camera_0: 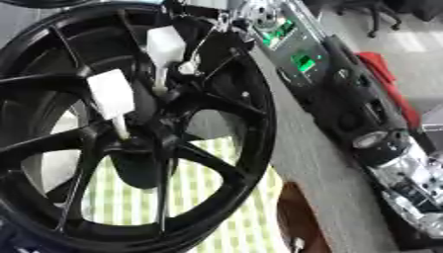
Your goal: Pull the pin out of the wheel hub.
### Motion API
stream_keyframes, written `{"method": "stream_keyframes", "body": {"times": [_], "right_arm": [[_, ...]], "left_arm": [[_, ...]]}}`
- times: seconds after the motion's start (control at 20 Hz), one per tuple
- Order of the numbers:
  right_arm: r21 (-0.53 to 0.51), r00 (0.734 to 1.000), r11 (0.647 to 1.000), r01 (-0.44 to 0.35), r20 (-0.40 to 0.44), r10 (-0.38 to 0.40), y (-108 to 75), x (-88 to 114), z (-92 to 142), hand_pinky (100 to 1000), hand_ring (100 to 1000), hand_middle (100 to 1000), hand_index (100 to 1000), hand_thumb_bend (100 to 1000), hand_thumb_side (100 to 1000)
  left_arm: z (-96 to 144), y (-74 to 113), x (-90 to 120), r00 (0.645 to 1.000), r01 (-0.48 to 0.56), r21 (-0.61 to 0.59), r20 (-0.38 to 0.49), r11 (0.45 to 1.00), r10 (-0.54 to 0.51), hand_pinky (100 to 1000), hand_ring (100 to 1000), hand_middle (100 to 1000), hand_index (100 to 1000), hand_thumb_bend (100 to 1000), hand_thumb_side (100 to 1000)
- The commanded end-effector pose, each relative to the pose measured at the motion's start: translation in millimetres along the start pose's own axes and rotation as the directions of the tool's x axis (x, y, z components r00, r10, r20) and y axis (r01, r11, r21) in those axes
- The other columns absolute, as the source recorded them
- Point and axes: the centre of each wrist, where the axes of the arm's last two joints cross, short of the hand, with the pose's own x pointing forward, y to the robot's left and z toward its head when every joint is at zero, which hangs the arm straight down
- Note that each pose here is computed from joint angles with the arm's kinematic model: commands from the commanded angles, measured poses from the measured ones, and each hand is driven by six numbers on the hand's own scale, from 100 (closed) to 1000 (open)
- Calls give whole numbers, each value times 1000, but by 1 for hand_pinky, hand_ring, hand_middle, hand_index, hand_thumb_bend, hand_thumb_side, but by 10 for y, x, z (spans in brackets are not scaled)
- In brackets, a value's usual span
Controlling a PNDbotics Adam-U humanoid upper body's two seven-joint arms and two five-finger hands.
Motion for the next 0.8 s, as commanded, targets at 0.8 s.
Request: {"method": "stream_keyframes", "body": {"times": [0.8], "right_arm": [[-82, 999, 996, -34, -10, 34, -451, 62, 239, 616, 542, 281, 432, 344, 203]], "left_arm": [[-59, 3, 87, 1000, 5, -5, 18, 1000, -5, 806, 882, 584, 743, 659, 512]]}}
